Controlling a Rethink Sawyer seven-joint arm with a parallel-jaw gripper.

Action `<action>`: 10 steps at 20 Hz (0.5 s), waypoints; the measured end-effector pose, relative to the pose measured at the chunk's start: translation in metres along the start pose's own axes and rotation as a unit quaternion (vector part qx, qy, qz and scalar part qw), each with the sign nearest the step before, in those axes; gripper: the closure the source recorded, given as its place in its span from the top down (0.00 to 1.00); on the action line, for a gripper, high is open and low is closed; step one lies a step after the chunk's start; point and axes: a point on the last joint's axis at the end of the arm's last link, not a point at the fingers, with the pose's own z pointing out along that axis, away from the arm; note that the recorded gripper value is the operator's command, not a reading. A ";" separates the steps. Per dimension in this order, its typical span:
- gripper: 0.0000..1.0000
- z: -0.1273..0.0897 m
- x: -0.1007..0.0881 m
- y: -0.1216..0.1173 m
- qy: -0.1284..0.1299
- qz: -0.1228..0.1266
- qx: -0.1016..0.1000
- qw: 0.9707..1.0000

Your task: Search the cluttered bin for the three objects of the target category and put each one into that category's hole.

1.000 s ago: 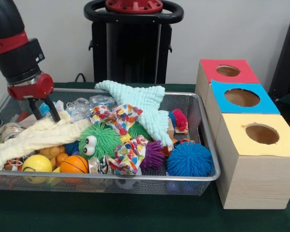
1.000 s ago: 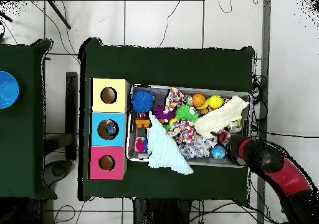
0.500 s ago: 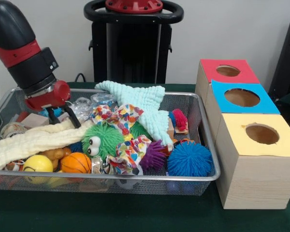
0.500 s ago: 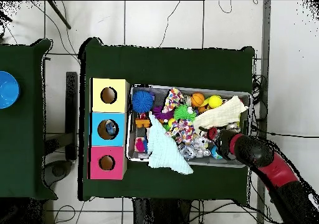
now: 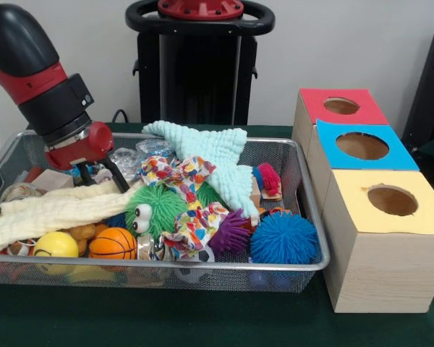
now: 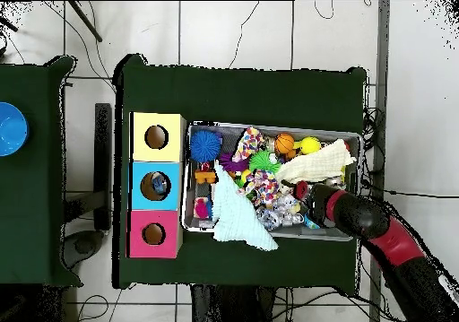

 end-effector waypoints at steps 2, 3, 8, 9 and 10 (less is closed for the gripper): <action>1.00 0.000 0.000 0.000 0.000 -0.002 0.001 1.000; 1.00 0.000 0.000 0.000 0.000 -0.003 0.001 1.000; 1.00 0.000 0.001 0.001 -0.002 -0.011 0.002 1.000; 1.00 0.000 0.001 0.001 -0.002 -0.013 0.002 1.000; 1.00 0.000 0.001 0.001 -0.003 -0.014 0.003 1.000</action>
